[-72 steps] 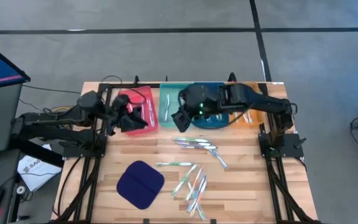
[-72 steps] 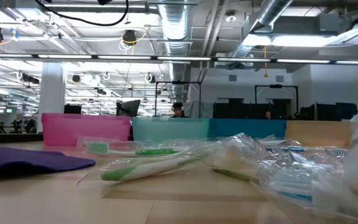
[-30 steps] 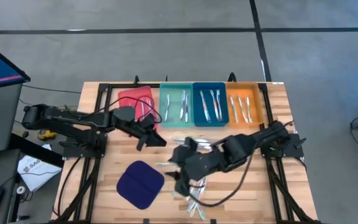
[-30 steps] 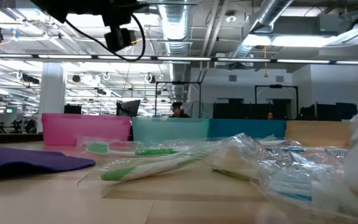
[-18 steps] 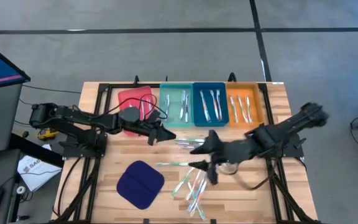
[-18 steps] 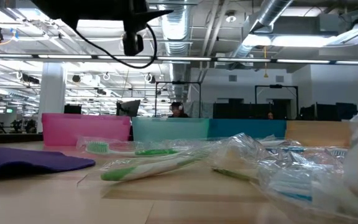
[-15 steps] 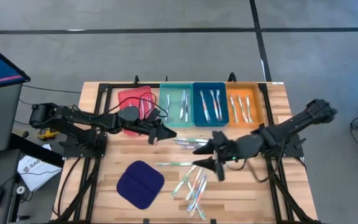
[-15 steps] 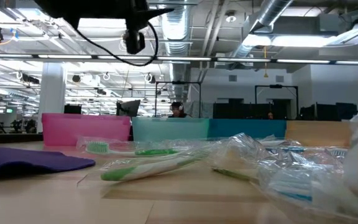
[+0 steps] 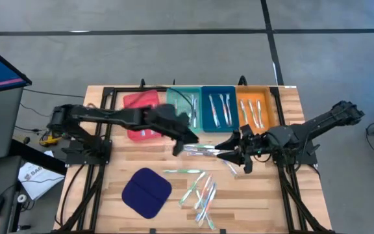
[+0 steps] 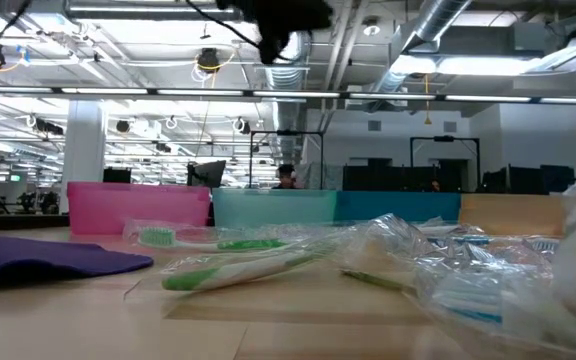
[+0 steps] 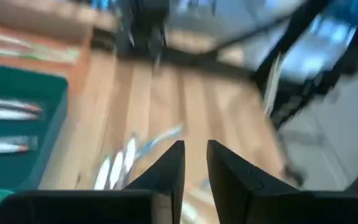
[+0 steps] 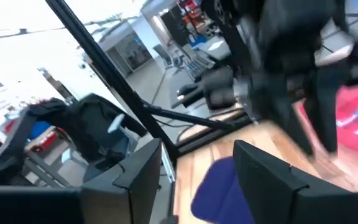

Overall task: Pick & Place Toothbrushes
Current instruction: Put the purple toothbrush into the green bin

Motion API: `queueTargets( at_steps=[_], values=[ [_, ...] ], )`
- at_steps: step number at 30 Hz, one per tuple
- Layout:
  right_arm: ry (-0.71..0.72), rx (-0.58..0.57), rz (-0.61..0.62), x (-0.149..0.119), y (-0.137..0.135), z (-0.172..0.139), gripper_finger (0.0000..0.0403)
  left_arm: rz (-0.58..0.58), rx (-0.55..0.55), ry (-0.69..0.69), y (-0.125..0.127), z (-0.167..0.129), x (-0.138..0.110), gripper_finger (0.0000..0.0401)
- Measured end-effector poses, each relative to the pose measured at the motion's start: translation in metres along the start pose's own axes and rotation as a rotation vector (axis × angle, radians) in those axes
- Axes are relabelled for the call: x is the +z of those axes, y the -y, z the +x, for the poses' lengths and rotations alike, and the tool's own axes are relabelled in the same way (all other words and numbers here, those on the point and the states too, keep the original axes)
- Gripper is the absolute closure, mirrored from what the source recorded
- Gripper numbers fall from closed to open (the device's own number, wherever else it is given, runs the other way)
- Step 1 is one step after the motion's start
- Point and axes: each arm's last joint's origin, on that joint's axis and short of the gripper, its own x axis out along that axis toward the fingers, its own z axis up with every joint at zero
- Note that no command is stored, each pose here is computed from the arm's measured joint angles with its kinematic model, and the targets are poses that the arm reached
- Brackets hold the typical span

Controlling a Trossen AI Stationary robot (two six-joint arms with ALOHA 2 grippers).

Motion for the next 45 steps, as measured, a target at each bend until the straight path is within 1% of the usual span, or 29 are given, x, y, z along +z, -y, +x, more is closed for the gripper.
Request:
queueTargets(
  at_steps=[1,3,5,7,9,12,17,22,23,25,37,45],
  values=[
    [-0.003,-0.01,-0.002,0.001,0.002,-0.001,0.0208,0.032,0.0,-0.046,-0.002,0.01,-0.007,0.0336],
    [0.001,-0.022,-0.003,0.003,0.004,-0.001,0.0209,0.058,-0.018,-0.134,-0.007,0.03,-0.022,0.0328],
    [-0.005,-0.037,-0.008,0.004,0.007,-0.003,0.0209,0.045,-0.026,-0.229,-0.01,0.047,-0.039,0.0318],
    [-0.003,-0.038,-0.01,0.005,0.007,-0.005,0.0209,0.049,-0.032,-0.294,-0.012,0.061,-0.053,0.0306],
    [-0.012,-0.044,0.018,0.006,0.008,-0.009,0.0209,0.043,-0.043,-0.331,-0.012,0.071,-0.063,0.0293],
    [-0.022,-0.056,0.057,0.008,0.009,-0.015,0.0212,-0.01,-0.044,-0.352,-0.013,0.077,-0.068,0.0273],
    [-0.018,-0.055,0.035,0.01,0.009,-0.02,0.0219,0.002,-0.035,-0.324,-0.014,0.074,-0.063,0.0257],
    [-0.01,-0.064,0.027,0.012,0.01,-0.02,0.0225,0.017,-0.004,-0.261,-0.014,0.067,-0.053,0.0259],
    [-0.009,-0.064,0.027,0.012,0.01,-0.02,0.0226,0.015,0.001,-0.265,-0.014,0.066,-0.053,0.0259],
    [-0.01,-0.061,0.027,0.012,0.01,-0.02,0.0228,0.021,-0.004,-0.239,-0.013,0.065,-0.05,0.026],
    [-0.021,-0.051,-0.012,0.01,0.008,-0.02,0.0234,0.021,-0.003,-0.235,-0.012,0.064,-0.049,0.0261],
    [-0.031,-0.006,-0.01,0.01,-0.002,-0.023,0.0239,0.004,0.015,-0.229,-0.017,0.064,-0.048,0.0261]
  ],
)
